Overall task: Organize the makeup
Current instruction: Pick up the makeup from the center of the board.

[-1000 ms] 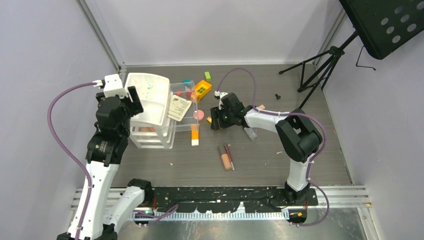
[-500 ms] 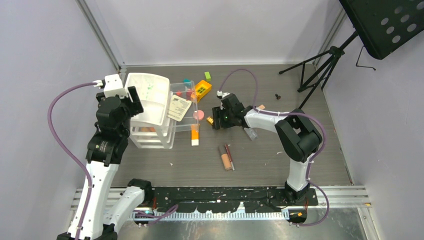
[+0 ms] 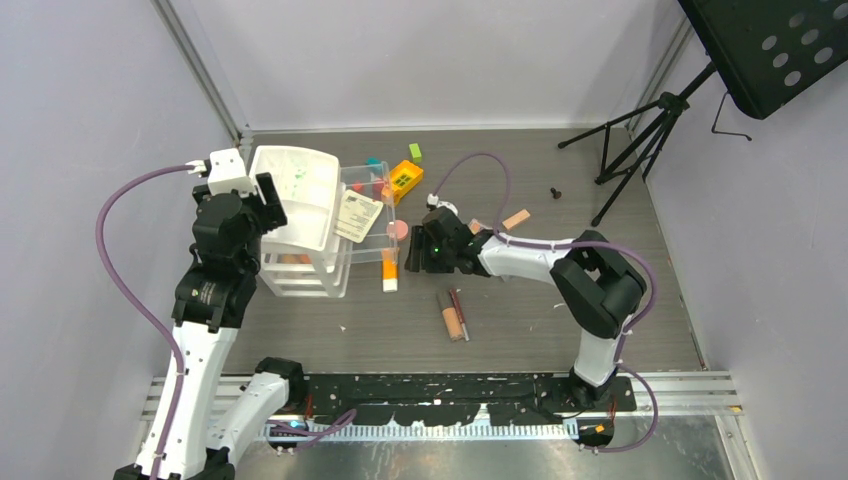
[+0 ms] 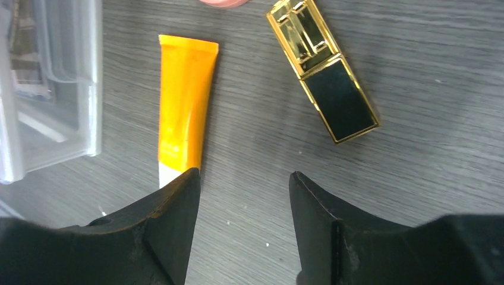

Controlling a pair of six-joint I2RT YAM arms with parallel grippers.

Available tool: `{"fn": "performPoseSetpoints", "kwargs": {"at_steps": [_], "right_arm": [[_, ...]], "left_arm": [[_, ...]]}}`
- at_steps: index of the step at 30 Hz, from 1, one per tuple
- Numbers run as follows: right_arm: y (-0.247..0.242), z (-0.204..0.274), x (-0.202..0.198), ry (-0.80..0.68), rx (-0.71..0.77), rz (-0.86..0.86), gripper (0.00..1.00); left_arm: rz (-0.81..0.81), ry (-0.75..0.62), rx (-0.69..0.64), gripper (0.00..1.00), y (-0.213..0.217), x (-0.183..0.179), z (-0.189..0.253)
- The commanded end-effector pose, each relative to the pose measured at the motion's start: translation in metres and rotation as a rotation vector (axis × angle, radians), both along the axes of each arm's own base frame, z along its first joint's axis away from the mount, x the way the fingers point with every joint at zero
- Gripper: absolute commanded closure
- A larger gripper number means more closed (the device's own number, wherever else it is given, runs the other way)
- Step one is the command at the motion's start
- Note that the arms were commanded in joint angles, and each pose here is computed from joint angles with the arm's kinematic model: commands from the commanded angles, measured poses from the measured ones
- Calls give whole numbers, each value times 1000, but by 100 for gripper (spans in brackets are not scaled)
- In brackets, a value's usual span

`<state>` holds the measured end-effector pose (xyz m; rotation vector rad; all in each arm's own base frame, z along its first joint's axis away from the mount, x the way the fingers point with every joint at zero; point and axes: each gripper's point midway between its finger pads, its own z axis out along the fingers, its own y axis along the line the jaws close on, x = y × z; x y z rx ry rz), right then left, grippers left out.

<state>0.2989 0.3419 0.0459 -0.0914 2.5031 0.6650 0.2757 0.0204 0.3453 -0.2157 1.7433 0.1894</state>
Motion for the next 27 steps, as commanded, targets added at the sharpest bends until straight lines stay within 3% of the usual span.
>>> {"fn": "performPoseSetpoints", "kwargs": {"at_steps": [1, 17, 27], "right_arm": [[22, 23, 14, -7, 136, -38, 38], [62, 5, 26, 62, 211, 5, 38], [51, -31, 17, 127, 61, 14, 39]], "left_arm": [[4, -43, -6, 32, 1, 3, 9], [-1, -47, -13, 32, 0, 3, 10], [3, -52, -12, 32, 1, 1, 11]]}}
